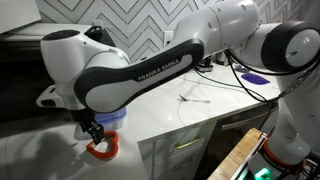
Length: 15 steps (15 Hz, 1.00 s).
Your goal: Move the heart shaped object to the left
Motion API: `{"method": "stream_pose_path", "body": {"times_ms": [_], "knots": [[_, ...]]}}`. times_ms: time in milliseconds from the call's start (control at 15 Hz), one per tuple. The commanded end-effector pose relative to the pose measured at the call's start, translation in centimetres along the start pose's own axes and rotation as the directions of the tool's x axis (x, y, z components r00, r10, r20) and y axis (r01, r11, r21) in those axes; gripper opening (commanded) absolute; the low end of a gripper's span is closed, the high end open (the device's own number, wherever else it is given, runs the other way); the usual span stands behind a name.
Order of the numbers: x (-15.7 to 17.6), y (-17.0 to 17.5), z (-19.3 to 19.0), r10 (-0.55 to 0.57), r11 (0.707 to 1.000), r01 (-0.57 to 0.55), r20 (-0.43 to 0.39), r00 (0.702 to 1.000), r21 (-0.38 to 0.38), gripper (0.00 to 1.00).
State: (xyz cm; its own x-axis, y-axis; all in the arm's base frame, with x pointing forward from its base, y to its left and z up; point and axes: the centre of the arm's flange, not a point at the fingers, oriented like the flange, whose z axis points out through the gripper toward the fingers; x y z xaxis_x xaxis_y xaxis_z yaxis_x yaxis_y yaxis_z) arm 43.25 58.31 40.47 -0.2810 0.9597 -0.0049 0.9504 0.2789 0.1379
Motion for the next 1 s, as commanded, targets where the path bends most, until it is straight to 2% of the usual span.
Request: {"method": "stream_pose_path", "body": {"times_ms": [0,133,333,467,667,933], "knots": [[-0.9,-0.6,-3.9,0.078,0.997,-0.078,0.005,0.997,0.002,1.00],[-2.2,-1.3,-5.9,0.171,0.985,-0.171,-0.003,0.985,0.014,1.00],[-5.1,-2.8,-9.0,0.349,0.936,-0.348,-0.011,0.937,0.050,1.00],[-7.4,-4.3,-11.2,0.451,0.891,-0.449,-0.019,0.892,0.070,1.00],[-10.8,-6.9,-14.4,0.595,0.803,-0.591,-0.035,0.803,0.072,1.00],[-14.9,-10.4,-18.4,0.754,0.657,-0.753,-0.034,0.656,0.044,1.00]]}}
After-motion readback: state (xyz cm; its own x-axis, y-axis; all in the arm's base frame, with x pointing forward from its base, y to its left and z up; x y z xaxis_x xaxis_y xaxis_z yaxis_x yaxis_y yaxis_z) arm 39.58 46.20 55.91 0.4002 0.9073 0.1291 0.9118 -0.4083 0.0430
